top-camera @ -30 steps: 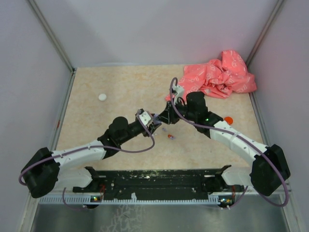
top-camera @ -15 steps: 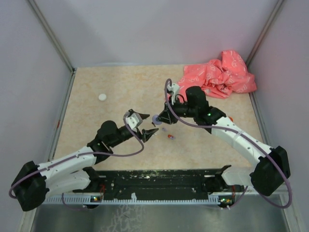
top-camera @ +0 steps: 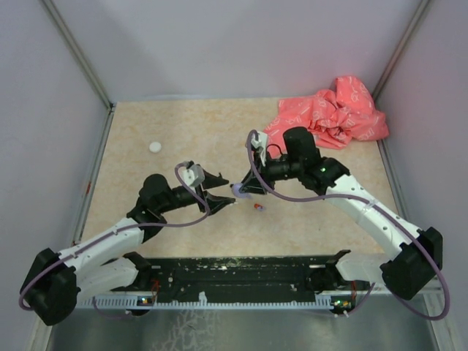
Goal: Insert the wireless bluetooth earbuds into the charging case
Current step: Pick up the charging case at the center of the board.
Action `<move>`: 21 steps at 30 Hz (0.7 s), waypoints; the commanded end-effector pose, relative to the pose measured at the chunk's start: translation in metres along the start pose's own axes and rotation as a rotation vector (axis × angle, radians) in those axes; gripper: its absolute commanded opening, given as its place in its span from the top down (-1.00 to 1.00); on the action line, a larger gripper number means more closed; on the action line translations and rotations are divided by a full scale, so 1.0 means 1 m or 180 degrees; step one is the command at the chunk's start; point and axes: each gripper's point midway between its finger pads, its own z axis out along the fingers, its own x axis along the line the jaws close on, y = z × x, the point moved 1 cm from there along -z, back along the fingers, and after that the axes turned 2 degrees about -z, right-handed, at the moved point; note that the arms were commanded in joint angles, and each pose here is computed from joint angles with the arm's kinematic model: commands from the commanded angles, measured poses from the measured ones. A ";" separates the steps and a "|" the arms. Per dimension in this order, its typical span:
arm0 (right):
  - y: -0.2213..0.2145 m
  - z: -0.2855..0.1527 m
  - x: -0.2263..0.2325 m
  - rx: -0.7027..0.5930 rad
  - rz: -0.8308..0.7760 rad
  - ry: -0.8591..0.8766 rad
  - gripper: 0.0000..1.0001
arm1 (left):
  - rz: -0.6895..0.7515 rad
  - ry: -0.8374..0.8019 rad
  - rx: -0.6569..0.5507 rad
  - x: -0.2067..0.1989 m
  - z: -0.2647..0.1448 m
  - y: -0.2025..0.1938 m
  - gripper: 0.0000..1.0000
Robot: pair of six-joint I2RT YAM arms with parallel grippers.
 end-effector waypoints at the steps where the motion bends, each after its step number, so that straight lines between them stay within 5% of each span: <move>1: 0.033 -0.012 0.022 -0.0222 -0.0492 0.0265 0.96 | -0.0061 -0.0502 -0.0086 -0.023 0.005 0.017 -0.30; 21: 0.015 0.006 0.034 0.0234 -0.0684 0.0437 0.96 | -0.0280 -0.1024 0.0104 -0.042 0.010 0.017 0.31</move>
